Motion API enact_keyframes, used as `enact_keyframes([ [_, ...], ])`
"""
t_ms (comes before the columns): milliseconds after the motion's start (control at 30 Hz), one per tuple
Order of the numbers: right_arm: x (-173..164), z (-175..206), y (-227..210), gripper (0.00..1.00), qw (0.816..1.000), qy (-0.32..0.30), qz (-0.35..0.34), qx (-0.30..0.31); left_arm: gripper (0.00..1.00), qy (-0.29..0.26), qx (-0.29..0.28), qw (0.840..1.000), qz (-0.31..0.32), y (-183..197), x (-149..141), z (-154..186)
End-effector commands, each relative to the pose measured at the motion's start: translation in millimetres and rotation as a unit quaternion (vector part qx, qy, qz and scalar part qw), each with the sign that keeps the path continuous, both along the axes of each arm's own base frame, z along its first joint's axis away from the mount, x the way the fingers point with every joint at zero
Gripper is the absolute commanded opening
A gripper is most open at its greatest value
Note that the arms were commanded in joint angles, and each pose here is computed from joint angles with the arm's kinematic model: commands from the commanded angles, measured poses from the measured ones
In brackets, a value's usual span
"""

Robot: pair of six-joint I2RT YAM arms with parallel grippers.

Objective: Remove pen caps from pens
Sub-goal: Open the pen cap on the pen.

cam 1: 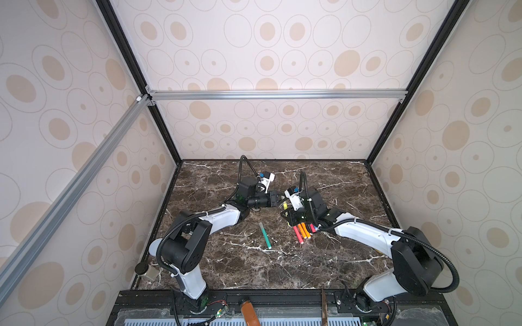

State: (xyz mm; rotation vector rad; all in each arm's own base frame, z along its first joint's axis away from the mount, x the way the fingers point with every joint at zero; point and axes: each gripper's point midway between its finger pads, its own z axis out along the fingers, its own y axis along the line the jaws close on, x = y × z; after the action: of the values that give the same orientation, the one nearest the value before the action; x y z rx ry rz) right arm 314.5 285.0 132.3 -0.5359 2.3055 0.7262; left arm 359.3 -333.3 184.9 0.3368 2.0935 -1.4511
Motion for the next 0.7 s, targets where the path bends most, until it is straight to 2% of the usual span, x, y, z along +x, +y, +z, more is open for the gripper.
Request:
enact_keyframes([
  [0, 9.6, 9.9, 3.0, 0.0, 1.0, -0.011, -0.012, 0.008, 0.27, -0.02, 0.001, 1.0, -0.007, -8.0, 2.9, 7.5],
  [167, 11.2, 8.7, 1.4, 0.0, 1.0, -0.006, -0.022, 0.003, 0.25, -0.019, 0.002, 1.0, -0.007, -7.9, 1.8, 6.2],
  [367, 11.8, 10.3, 3.1, 0.0, 1.0, -0.004, -0.02, 0.007, 0.18, -0.022, 0.001, 1.0, -0.009, -8.0, 1.3, 7.9],
  [567, 10.2, 8.6, 2.1, 0.0, 1.0, -0.003, -0.019, 0.005, 0.0, -0.024, 0.001, 1.0, -0.009, -7.8, 0.8, 8.5],
  [667, 9.6, 7.8, 1.4, 0.0, 1.0, -0.002, -0.02, 0.004, 0.0, -0.027, 0.0, 1.0, -0.009, -7.6, 0.9, 9.9],
])
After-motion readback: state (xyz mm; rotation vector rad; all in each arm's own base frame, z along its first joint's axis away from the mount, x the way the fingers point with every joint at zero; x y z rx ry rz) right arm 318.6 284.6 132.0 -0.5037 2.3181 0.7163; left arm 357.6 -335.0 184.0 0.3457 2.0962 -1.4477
